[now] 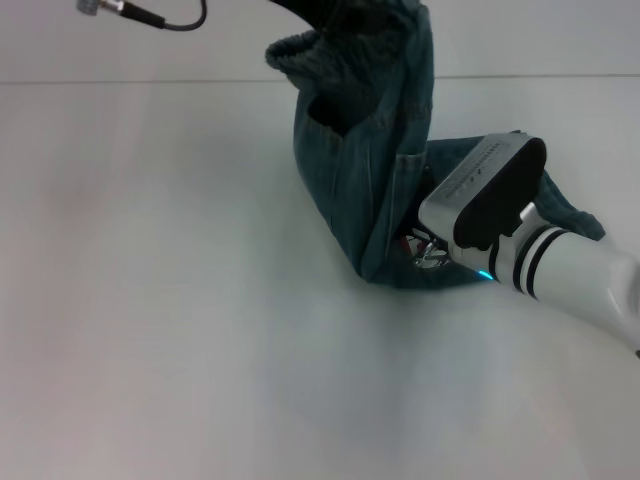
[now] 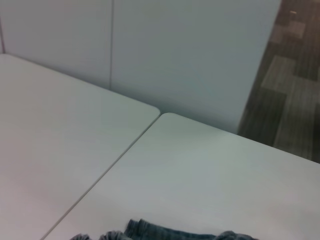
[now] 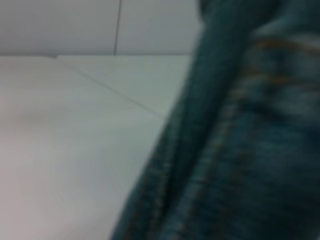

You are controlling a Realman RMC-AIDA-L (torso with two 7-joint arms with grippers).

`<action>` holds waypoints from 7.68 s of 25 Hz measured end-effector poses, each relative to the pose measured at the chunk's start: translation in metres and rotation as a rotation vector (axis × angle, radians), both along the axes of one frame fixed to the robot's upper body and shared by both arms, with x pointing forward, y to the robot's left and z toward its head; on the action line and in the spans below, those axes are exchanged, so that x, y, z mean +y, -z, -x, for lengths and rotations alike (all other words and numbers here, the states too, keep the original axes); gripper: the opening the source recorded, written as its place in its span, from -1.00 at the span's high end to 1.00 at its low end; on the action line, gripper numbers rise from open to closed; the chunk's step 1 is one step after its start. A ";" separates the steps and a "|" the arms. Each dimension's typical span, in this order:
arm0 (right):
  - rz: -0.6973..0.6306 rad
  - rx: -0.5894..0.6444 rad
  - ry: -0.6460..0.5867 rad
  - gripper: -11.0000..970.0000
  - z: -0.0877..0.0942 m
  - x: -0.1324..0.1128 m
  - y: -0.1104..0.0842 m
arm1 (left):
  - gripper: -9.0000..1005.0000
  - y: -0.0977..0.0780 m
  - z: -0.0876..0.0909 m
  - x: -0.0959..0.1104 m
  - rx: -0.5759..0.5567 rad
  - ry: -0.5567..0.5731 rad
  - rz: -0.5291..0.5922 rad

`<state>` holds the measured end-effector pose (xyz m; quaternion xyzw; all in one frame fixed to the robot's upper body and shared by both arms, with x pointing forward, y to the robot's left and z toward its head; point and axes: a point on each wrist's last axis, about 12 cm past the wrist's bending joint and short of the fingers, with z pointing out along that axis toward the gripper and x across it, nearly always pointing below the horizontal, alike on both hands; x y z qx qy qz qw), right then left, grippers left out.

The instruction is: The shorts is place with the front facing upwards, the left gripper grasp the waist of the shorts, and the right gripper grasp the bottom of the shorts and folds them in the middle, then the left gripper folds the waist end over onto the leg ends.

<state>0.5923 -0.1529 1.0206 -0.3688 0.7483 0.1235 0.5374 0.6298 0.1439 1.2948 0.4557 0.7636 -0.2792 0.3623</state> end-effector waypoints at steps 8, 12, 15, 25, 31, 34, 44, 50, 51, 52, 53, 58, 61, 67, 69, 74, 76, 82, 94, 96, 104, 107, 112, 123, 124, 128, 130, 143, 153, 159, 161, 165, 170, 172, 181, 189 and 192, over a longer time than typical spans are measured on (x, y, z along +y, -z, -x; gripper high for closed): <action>0.016 0.038 -0.075 0.98 0.010 0.016 0.005 | 0.89 -0.004 0.001 -0.027 -0.027 0.062 -0.039; 0.013 0.044 -0.107 0.98 0.016 0.022 0.006 | 0.89 0.000 0.004 -0.035 -0.018 0.082 -0.052; 0.014 0.050 -0.120 0.98 0.018 0.027 0.007 | 0.89 0.006 0.003 -0.041 0.000 0.088 -0.062; 0.025 0.078 -0.121 0.98 0.023 0.028 0.012 | 0.89 0.019 0.006 -0.056 0.029 0.107 -0.060; 0.012 0.102 -0.096 0.98 0.029 0.019 0.017 | 0.89 0.022 0.006 -0.059 0.030 0.110 -0.070; -0.011 0.104 -0.074 0.98 0.033 0.010 0.020 | 0.89 0.022 0.005 -0.057 0.028 0.102 -0.068; -0.111 0.025 -0.032 0.97 0.047 -0.022 0.022 | 0.89 0.025 0.003 -0.053 0.025 0.082 -0.074; -0.129 0.012 -0.006 0.97 0.054 -0.041 0.026 | 0.89 0.027 0.003 -0.051 0.025 0.079 -0.076; -0.127 0.014 -0.001 0.97 0.056 -0.045 0.027 | 0.89 0.027 0.003 -0.051 0.025 0.079 -0.076; -0.126 0.012 0.003 0.97 0.059 -0.049 0.029 | 0.89 0.027 0.003 -0.051 0.024 0.078 -0.076; -0.128 0.006 0.006 0.97 0.062 -0.053 0.030 | 0.89 0.027 0.003 -0.051 0.023 0.077 -0.075; -0.194 -0.051 0.022 0.97 0.086 -0.083 0.031 | 0.89 0.028 0.003 -0.055 0.014 0.078 -0.078; -0.258 -0.085 0.024 0.97 0.108 -0.105 0.028 | 0.89 0.031 0.004 -0.061 0.006 0.087 -0.089; -0.336 -0.109 0.044 0.97 0.138 -0.137 0.022 | 0.90 0.042 0.008 -0.082 0.012 0.116 -0.089; -0.345 -0.106 0.052 0.97 0.143 -0.141 0.022 | 0.90 0.046 0.010 -0.089 0.017 0.127 -0.086; -0.355 -0.099 0.007 0.97 0.149 -0.139 0.021 | 0.90 0.053 0.017 -0.107 0.008 0.166 -0.071; -0.359 -0.095 -0.020 0.97 0.149 -0.136 0.021 | 0.90 0.055 0.019 -0.114 0.003 0.176 -0.058; -0.378 -0.085 -0.097 0.97 0.149 -0.128 0.018 | 0.90 0.065 0.024 -0.135 -0.023 0.182 -0.026; -0.390 -0.057 -0.162 0.97 0.152 -0.122 0.017 | 0.90 0.078 0.018 -0.142 -0.063 0.118 -0.007; -0.403 -0.041 -0.195 0.97 0.154 -0.123 0.014 | 0.90 0.079 0.017 -0.142 -0.068 0.109 -0.004; -0.410 0.012 -0.255 0.97 0.152 -0.121 0.012 | 0.90 0.083 0.014 -0.144 -0.092 0.087 -0.001; -0.399 0.019 -0.247 0.97 0.150 -0.120 0.013 | 0.90 0.083 0.012 -0.145 -0.106 0.073 0.009; -0.386 0.030 -0.229 0.96 0.146 -0.119 0.016 | 0.89 0.085 0.010 -0.147 -0.117 0.058 0.013; -0.374 0.036 -0.214 0.96 0.140 -0.119 0.016 | 0.35 0.091 0.012 -0.154 -0.112 0.067 -0.006; -0.374 0.037 -0.214 0.96 0.139 -0.119 0.016 | 0.28 0.091 0.012 -0.154 -0.113 0.065 -0.002; -0.376 0.037 -0.211 0.95 0.139 -0.119 0.015 | 0.02 0.090 0.009 -0.145 -0.115 0.042 0.019; -0.380 0.040 -0.209 0.94 0.138 -0.119 0.015 | -0.06 0.091 0.009 -0.138 -0.114 0.026 0.031; -0.408 0.073 -0.139 0.88 0.125 -0.140 0.002 | -0.84 0.112 0.025 -0.031 -0.091 -0.063 0.187; -0.451 0.182 -0.143 0.50 0.110 -0.159 -0.024 | -0.87 0.165 0.073 0.095 -0.055 -0.134 0.396; -0.426 0.210 -0.152 -0.32 0.113 -0.178 -0.045 | -0.87 0.187 0.113 0.159 -0.064 -0.222 0.433; -0.405 0.221 -0.142 -0.48 0.115 -0.186 -0.051 | -0.87 0.193 0.124 0.173 -0.052 -0.242 0.408; -0.367 0.246 -0.142 -0.66 0.123 -0.197 -0.063 | -0.87 0.205 0.139 0.189 -0.008 -0.263 0.350; -0.311 0.295 -0.112 -0.83 0.131 -0.211 -0.075 | -0.87 0.214 0.147 0.194 0.042 -0.255 0.291; -0.297 0.304 -0.101 -0.90 0.134 -0.214 -0.077 | -0.87 0.216 0.149 0.194 0.057 -0.245 0.274; -0.256 0.365 -0.092 -0.92 0.139 -0.220 -0.073 | -0.87 0.215 0.157 0.199 0.073 -0.222 0.273; -0.243 0.383 -0.097 -0.92 0.142 -0.221 -0.071 | -0.87 0.215 0.163 0.202 0.068 -0.221 0.284; -0.242 0.386 -0.105 -0.92 0.142 -0.220 -0.071 | -0.87 0.216 0.164 0.203 0.068 -0.225 0.286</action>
